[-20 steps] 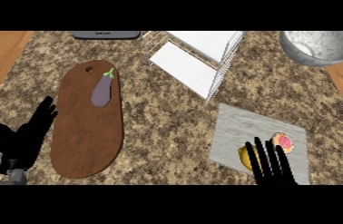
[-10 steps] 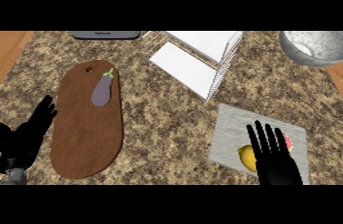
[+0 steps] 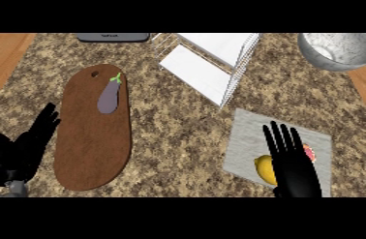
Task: Pick the lemon from the placemat and place it in the tiered shelf
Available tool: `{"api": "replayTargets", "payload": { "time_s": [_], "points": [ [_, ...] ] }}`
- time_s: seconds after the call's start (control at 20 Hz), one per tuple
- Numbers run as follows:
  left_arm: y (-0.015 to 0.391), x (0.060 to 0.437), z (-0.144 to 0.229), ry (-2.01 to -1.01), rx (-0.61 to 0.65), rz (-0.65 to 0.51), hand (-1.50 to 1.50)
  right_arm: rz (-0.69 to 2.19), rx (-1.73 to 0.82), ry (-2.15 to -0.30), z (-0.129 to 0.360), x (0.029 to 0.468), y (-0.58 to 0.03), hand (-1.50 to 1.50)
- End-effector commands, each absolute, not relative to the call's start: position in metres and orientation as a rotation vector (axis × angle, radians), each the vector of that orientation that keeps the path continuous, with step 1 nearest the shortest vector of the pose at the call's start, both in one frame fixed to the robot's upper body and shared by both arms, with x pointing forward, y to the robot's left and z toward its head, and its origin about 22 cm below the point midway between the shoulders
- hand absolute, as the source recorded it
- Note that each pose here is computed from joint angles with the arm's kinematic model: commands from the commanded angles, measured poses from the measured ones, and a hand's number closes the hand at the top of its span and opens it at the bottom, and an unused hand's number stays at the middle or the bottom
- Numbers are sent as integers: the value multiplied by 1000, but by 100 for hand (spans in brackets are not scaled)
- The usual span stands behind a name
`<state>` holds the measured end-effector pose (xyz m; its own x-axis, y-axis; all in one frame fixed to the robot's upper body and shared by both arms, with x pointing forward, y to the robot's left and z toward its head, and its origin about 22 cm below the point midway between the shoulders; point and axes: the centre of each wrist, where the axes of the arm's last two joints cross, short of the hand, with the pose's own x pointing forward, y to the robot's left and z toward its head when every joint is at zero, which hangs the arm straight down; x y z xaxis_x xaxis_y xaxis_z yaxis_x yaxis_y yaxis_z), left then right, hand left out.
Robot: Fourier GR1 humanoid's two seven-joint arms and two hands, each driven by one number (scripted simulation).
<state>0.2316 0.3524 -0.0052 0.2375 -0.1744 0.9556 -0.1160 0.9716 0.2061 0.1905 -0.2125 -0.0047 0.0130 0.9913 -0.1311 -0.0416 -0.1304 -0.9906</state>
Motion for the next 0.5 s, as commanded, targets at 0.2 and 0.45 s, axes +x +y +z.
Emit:
{"api": "replayTargets", "payload": {
  "time_s": [0.2,0.45],
  "points": [
    [350,237,3,-1339,265,-44,0,1284,-1212,-1098,-31,193,-233,150],
    [339,232,4,-1339,240,-46,0,1378,-1251,-1094,-47,209,-232,150]
  ]
}}
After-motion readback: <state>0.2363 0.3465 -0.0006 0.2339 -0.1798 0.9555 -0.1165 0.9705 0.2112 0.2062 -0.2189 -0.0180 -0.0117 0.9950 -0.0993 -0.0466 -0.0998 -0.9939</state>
